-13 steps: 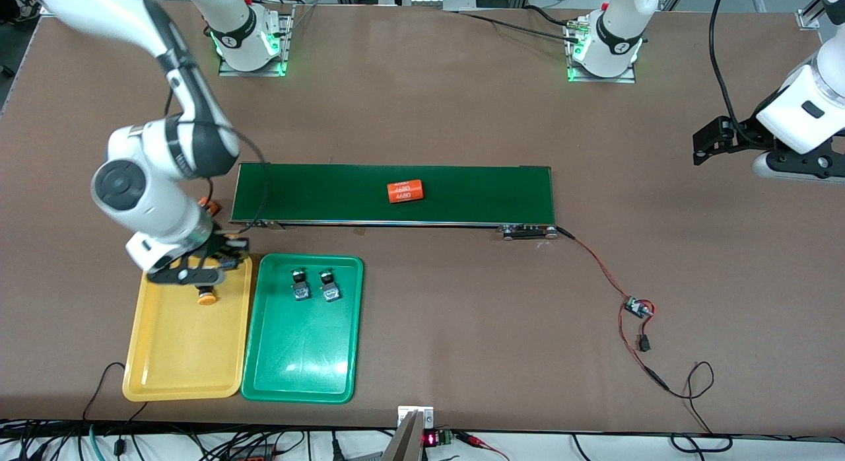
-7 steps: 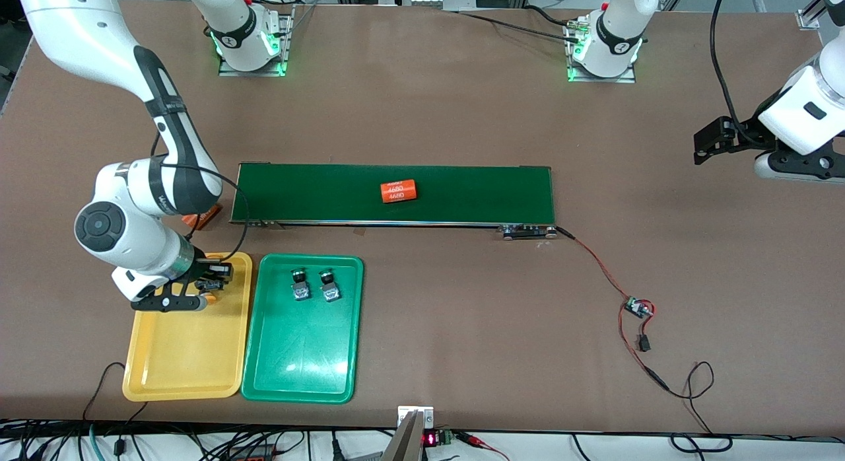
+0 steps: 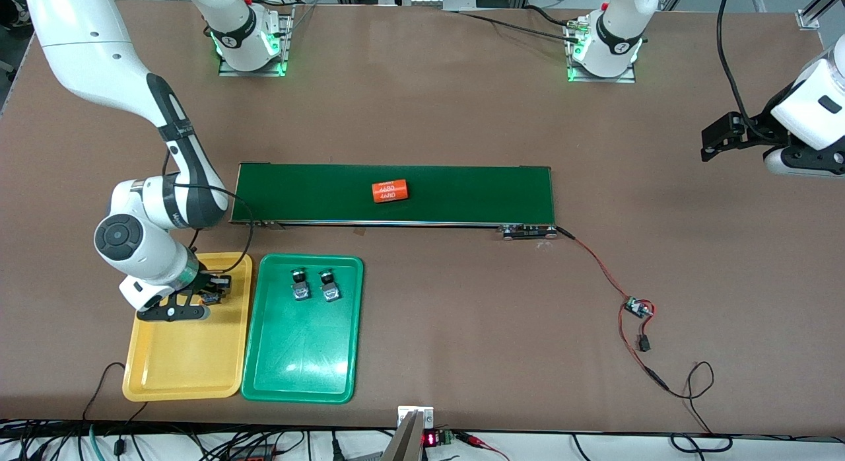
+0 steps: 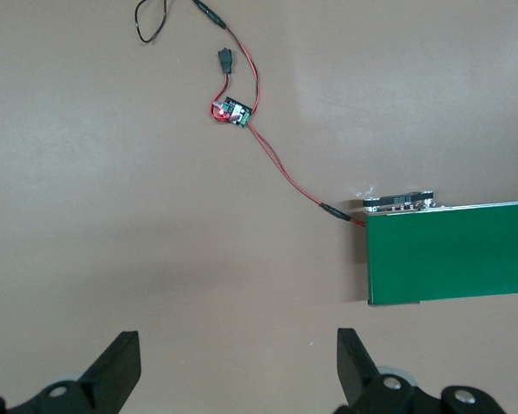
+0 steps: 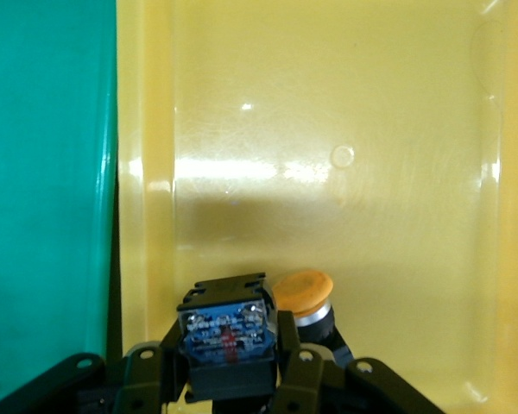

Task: Sort buttons by color to trays
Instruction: 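Lower the yellow-cap button into the yellow tray and open the right gripper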

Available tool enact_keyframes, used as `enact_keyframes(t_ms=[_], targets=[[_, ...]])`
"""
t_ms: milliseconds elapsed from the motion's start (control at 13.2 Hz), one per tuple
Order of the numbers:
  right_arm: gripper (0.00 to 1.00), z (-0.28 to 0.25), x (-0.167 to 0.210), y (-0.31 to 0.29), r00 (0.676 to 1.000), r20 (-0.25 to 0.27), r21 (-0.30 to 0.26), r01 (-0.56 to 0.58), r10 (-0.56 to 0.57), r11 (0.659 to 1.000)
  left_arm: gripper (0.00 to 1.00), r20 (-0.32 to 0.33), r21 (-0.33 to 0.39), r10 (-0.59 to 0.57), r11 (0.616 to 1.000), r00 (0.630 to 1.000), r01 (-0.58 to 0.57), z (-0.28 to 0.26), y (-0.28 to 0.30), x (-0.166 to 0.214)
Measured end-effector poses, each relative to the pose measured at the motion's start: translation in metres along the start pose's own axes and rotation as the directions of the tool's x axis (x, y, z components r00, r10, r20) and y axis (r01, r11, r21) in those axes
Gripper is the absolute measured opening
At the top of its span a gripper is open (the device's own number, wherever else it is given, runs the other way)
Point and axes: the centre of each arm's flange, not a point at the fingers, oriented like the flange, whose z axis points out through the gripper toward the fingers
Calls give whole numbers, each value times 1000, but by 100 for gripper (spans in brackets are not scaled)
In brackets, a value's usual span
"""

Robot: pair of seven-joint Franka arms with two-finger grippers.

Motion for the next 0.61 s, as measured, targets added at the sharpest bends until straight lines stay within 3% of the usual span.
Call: enact_keyframes(t_ms=[151,227,605], targets=[[42,7,0,3,1000,-8,-1,-1,1,1000,100,10,0,-8,1000,1000,8,3,-5,0],[48,8,0,3,1000,-9,-1,-1,1,1000,100,13,-1,-13,1000,1000,13,5,-8,-1],[99,0,5,1,1000,-28,0,2,-2,1000,100,10,-23,-23,999,1000,24,13,-11,-15]])
